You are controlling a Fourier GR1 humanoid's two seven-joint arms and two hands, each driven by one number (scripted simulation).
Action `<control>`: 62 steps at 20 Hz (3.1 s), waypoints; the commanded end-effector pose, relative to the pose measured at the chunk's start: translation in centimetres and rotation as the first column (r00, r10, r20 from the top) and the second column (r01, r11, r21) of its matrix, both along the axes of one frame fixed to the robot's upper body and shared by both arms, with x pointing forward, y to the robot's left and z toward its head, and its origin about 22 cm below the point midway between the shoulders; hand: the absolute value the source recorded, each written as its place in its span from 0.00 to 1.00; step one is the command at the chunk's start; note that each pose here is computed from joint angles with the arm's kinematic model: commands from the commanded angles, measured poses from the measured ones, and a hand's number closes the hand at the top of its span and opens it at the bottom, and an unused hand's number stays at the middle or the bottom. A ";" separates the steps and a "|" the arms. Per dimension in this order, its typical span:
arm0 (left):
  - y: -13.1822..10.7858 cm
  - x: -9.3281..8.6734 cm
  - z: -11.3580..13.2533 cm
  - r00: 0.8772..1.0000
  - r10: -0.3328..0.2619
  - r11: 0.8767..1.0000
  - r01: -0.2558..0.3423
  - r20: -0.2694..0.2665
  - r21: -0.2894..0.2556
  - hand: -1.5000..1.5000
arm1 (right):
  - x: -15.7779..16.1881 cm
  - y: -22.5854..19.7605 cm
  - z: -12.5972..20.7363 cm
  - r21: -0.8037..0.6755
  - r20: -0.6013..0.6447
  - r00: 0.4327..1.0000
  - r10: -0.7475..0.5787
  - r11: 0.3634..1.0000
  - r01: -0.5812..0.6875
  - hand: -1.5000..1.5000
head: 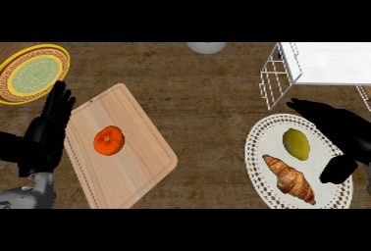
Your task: Pick the lemon from the placemat and place it in the tiered shelf
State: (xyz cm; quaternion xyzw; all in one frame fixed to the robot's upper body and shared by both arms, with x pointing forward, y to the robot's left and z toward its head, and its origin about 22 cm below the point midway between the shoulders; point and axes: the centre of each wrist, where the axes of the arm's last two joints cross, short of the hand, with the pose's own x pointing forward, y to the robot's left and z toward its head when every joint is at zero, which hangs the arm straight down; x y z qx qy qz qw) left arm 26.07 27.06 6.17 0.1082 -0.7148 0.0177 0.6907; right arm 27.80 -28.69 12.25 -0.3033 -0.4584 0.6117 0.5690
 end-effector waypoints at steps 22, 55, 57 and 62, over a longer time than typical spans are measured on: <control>0.5 0.4 0.5 1.000 0.015 1.000 -0.015 0.006 0.015 0.50 | 2.3 -3.9 -9.0 0.048 -0.011 1.000 0.017 0.999 -0.016 0.00; -0.1 0.6 -1.5 1.000 0.011 1.000 -0.011 0.017 0.016 0.50 | -0.7 -1.2 -10.4 0.152 0.030 0.961 -0.275 0.951 0.268 1.00; 0.6 0.1 -0.2 0.999 0.034 0.999 -0.034 -0.005 -0.003 0.50 | -2.2 -1.6 -8.6 0.206 0.043 0.956 -0.290 0.939 0.275 1.00; 0.9 0.1 -0.2 1.000 0.019 1.000 -0.019 -0.006 0.001 0.50 | -1.3 -0.2 -2.4 0.447 0.157 0.911 -0.380 0.850 0.278 1.00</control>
